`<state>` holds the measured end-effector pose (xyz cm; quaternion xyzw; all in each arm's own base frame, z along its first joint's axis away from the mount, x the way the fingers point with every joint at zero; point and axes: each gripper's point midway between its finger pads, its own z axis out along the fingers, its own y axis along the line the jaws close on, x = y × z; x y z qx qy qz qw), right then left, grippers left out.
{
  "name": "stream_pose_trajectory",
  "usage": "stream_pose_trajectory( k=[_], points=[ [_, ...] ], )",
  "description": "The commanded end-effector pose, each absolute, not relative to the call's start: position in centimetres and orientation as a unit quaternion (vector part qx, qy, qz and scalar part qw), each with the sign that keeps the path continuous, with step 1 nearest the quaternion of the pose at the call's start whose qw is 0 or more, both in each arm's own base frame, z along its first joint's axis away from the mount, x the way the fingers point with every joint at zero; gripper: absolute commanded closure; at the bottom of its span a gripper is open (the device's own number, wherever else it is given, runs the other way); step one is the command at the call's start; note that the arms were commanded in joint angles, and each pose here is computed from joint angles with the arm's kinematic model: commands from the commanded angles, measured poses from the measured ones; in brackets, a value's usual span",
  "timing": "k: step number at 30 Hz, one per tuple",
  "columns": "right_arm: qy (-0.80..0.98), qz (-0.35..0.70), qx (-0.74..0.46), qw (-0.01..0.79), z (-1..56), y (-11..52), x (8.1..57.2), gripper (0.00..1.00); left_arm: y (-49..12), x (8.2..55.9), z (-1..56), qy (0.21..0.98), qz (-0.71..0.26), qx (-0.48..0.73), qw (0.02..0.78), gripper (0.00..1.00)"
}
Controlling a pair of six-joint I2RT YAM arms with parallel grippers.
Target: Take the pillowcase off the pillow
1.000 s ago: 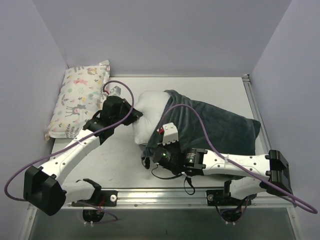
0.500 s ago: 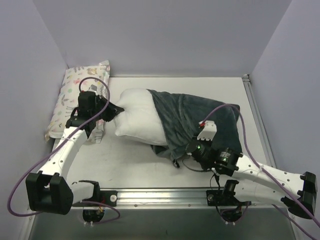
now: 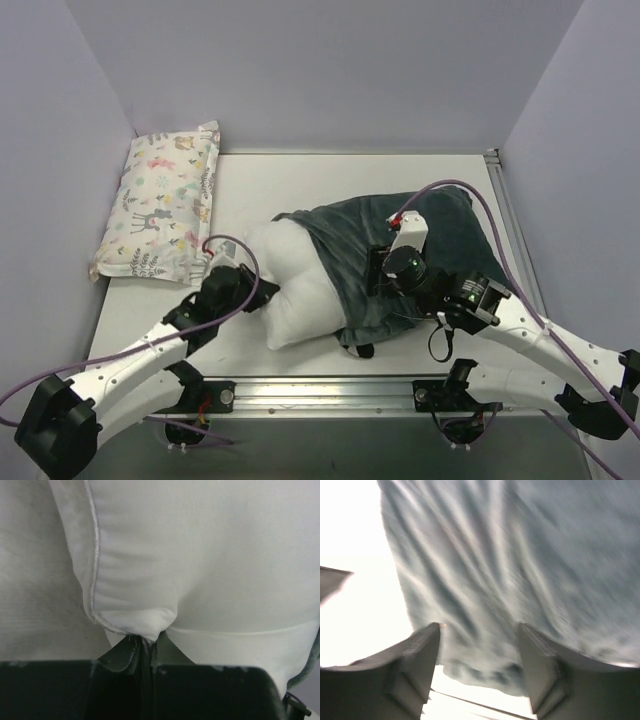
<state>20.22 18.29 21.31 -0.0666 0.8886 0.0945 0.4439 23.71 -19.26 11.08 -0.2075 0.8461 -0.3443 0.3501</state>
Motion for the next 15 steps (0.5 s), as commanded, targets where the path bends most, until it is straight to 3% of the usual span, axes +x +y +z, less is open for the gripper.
stream_pose_trajectory(
  k=[1,6,11,15],
  points=[
    [0.877,0.134,-0.142,0.438,24.4,20.4,19.4,0.35,-20.8,21.4,8.6,0.836,-0.355,-0.222,0.354,1.00],
    [0.863,0.104,-0.212,0.447,27.7,24.3,24.4,0.13,-22.8,18.2,6.2,0.847,-0.366,-0.193,0.332,1.00],
    [0.860,0.132,-0.321,0.374,26.8,30.9,28.3,0.08,-23.5,16.4,4.2,0.857,-0.365,-0.184,0.313,1.00],
    [0.877,0.092,-0.382,0.275,20.8,33.3,29.6,0.08,-23.7,16.1,4.1,0.859,-0.365,-0.174,0.315,1.00]
  ],
)
